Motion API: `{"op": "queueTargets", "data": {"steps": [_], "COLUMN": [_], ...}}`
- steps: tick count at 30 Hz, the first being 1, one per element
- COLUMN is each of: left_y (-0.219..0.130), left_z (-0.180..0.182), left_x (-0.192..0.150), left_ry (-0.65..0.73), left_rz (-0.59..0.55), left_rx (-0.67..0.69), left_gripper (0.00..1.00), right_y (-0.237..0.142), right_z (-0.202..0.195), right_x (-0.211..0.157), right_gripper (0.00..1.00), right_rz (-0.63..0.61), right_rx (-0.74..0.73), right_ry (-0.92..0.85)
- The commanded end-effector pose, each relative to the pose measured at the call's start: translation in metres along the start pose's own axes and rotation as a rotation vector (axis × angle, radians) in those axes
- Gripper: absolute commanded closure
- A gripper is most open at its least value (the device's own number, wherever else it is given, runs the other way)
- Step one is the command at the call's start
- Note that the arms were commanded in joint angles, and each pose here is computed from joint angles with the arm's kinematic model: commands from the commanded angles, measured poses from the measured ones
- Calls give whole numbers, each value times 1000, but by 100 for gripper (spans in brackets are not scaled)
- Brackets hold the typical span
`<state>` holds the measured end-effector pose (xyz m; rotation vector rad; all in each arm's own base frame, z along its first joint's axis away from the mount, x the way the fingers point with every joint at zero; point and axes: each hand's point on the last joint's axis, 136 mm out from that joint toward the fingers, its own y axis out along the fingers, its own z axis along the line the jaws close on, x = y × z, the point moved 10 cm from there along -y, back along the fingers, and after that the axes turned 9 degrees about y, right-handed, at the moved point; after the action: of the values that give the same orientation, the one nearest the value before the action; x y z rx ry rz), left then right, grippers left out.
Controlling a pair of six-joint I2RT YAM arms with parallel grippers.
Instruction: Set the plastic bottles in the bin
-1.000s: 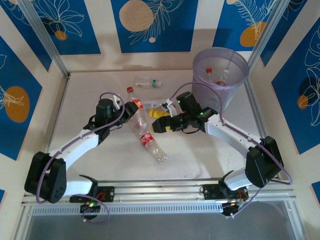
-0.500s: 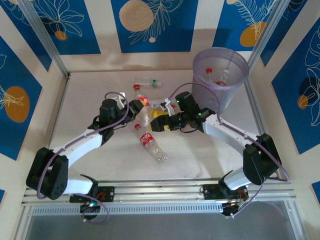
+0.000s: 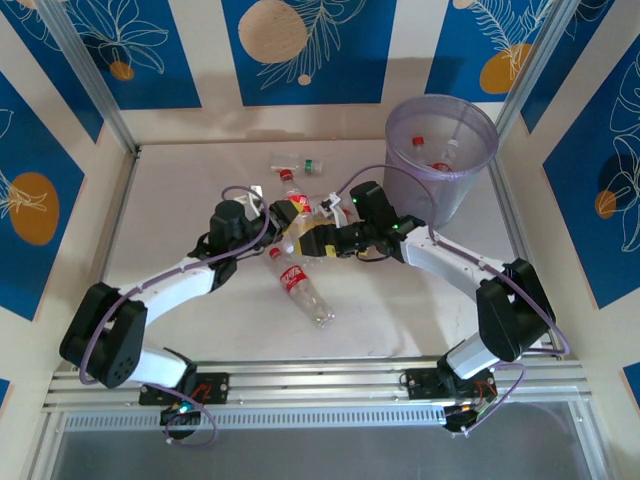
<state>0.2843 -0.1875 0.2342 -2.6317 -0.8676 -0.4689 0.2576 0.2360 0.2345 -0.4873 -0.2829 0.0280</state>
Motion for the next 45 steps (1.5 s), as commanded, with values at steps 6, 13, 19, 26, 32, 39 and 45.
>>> {"op": "queueTargets", "data": {"steps": [6, 13, 19, 26, 32, 39, 45], "left_y": [4, 4, 4, -5, -37, -66, -63], "left_z": [-7, -6, -5, -10, 0, 5, 15], "left_x": [-2, -2, -2, 2, 14, 12, 8], "left_ry": [15, 34, 54, 104, 162, 233, 218], "left_rz": [-17, -18, -23, -42, -79, -79, -53], "left_rx": [-52, -39, -30, -22, 107, 259, 280], "left_gripper": [52, 45, 26, 0, 0, 0, 1], "right_y": [2, -7, -8, -22, -47, -86, -130], "right_z": [-7, -3, -2, 2, 11, 44, 68], "right_x": [3, 5, 5, 7, 10, 23, 42], "right_gripper": [24, 36, 38, 40, 45, 47, 48], "right_rz": [19, 6, 8, -19, -66, -152, -275], "right_rx": [16, 12, 13, -26, -208, -326, -452], "right_ry": [40, 32, 24, 10, -42, -168, -237]}}
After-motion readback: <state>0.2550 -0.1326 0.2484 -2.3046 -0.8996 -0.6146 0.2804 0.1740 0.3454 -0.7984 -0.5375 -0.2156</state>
